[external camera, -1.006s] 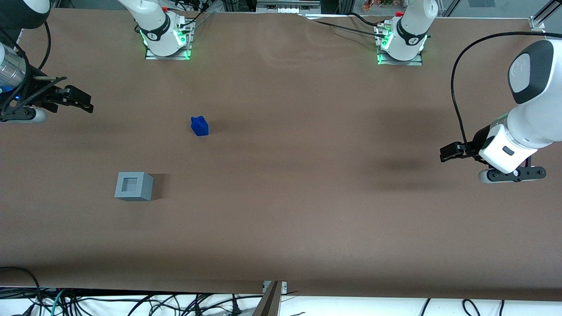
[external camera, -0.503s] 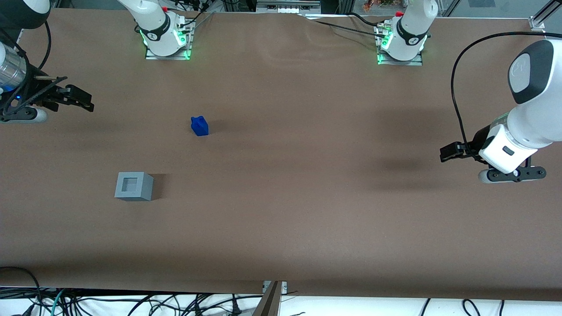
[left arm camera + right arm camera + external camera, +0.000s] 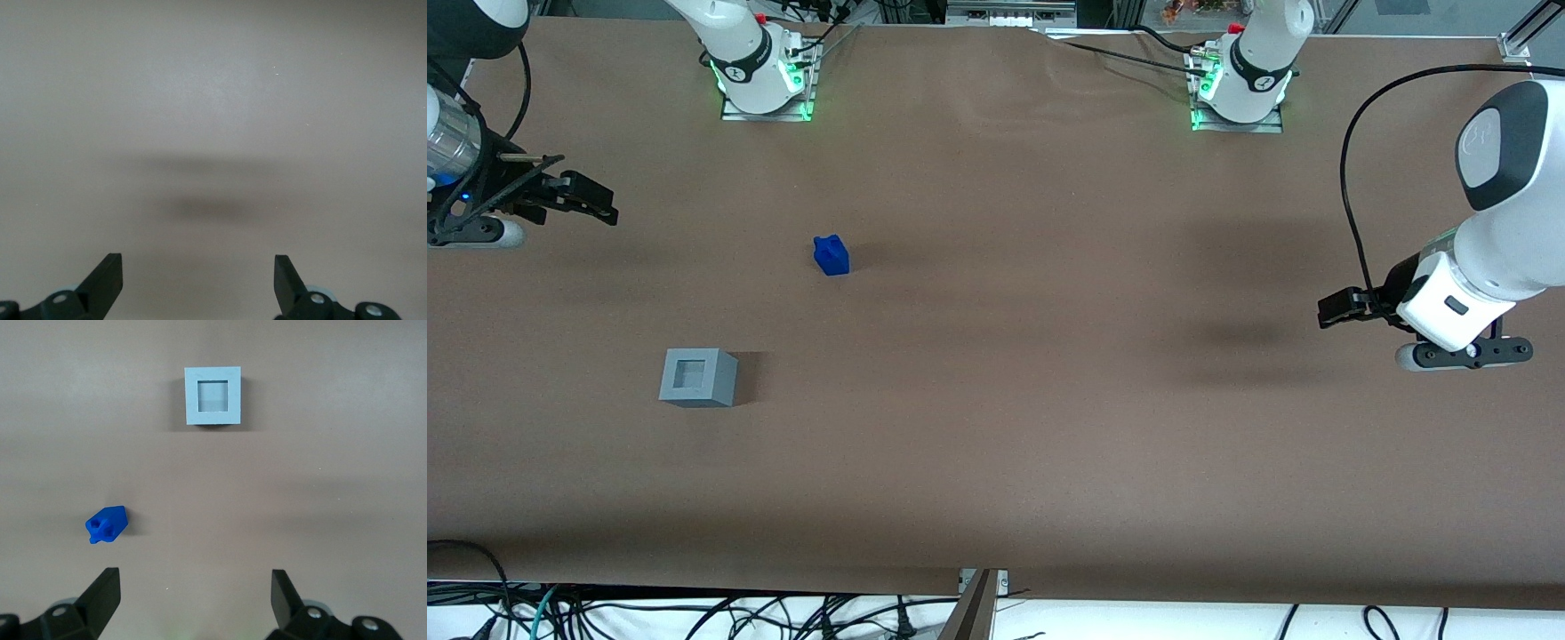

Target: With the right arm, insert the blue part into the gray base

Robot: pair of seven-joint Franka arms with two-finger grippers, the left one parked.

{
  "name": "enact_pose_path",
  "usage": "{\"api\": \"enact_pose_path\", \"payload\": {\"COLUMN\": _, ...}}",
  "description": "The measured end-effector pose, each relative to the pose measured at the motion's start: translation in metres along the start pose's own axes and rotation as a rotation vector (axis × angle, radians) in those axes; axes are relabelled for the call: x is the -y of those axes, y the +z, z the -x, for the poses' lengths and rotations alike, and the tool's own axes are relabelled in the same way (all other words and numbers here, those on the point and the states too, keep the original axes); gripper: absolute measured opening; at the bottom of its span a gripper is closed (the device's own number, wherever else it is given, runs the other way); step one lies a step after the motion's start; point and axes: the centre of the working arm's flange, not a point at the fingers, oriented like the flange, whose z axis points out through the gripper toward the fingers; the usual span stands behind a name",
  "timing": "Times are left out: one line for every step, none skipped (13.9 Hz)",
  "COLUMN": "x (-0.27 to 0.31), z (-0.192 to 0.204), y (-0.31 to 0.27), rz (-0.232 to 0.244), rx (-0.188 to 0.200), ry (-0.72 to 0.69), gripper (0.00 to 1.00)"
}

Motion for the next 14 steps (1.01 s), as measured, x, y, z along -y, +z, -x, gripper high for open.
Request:
{"api": "enact_pose_path", "payload": {"x": 0.007, "z": 0.001, "y": 0.004, "rz": 0.001, "rx": 0.024, "ry": -0.013, "gripper": 1.00}}
{"api": "enact_pose_path", "payload": {"x": 0.021, "z": 0.001, "y": 0.011, "rz": 0.004, "rx": 0.058, "ry": -0.038, "gripper": 1.00}}
{"api": "enact_pose_path", "payload": {"x": 0.042, "z": 0.002, "y": 0.021, "rz": 0.009, "rx": 0.096, "ry": -0.077, "gripper": 1.00}}
{"api": "enact_pose_path", "payload": {"x": 0.066, "z": 0.001, "y": 0.031, "rz": 0.017, "rx": 0.128, "ry": -0.116, "gripper": 1.00}}
{"api": "enact_pose_path", "payload": {"x": 0.091, "z": 0.000, "y": 0.042, "rz": 0.026, "rx": 0.151, "ry": -0.153, "gripper": 1.00}}
{"api": "enact_pose_path", "payload": {"x": 0.113, "z": -0.001, "y": 0.054, "rz": 0.035, "rx": 0.169, "ry": -0.183, "gripper": 1.00}}
{"api": "enact_pose_path", "payload": {"x": 0.131, "z": -0.003, "y": 0.066, "rz": 0.043, "rx": 0.183, "ry": -0.200, "gripper": 1.00}}
{"api": "enact_pose_path", "payload": {"x": 0.146, "z": -0.007, "y": 0.080, "rz": 0.049, "rx": 0.191, "ry": -0.209, "gripper": 1.00}}
{"api": "enact_pose_path", "payload": {"x": 0.158, "z": -0.011, "y": 0.096, "rz": 0.054, "rx": 0.195, "ry": -0.213, "gripper": 1.00}}
{"api": "enact_pose_path", "payload": {"x": 0.167, "z": -0.015, "y": 0.114, "rz": 0.057, "rx": 0.192, "ry": -0.218, "gripper": 1.00}}
{"api": "enact_pose_path", "payload": {"x": 0.174, "z": -0.017, "y": 0.134, "rz": 0.057, "rx": 0.182, "ry": -0.226, "gripper": 1.00}}
{"api": "enact_pose_path", "payload": {"x": 0.177, "z": -0.017, "y": 0.155, "rz": 0.055, "rx": 0.169, "ry": -0.229, "gripper": 1.00}}
{"api": "enact_pose_path", "payload": {"x": 0.178, "z": -0.014, "y": 0.175, "rz": 0.053, "rx": 0.153, "ry": -0.225, "gripper": 1.00}}
{"api": "enact_pose_path", "payload": {"x": 0.180, "z": -0.008, "y": 0.195, "rz": 0.050, "rx": 0.133, "ry": -0.202, "gripper": 1.00}}
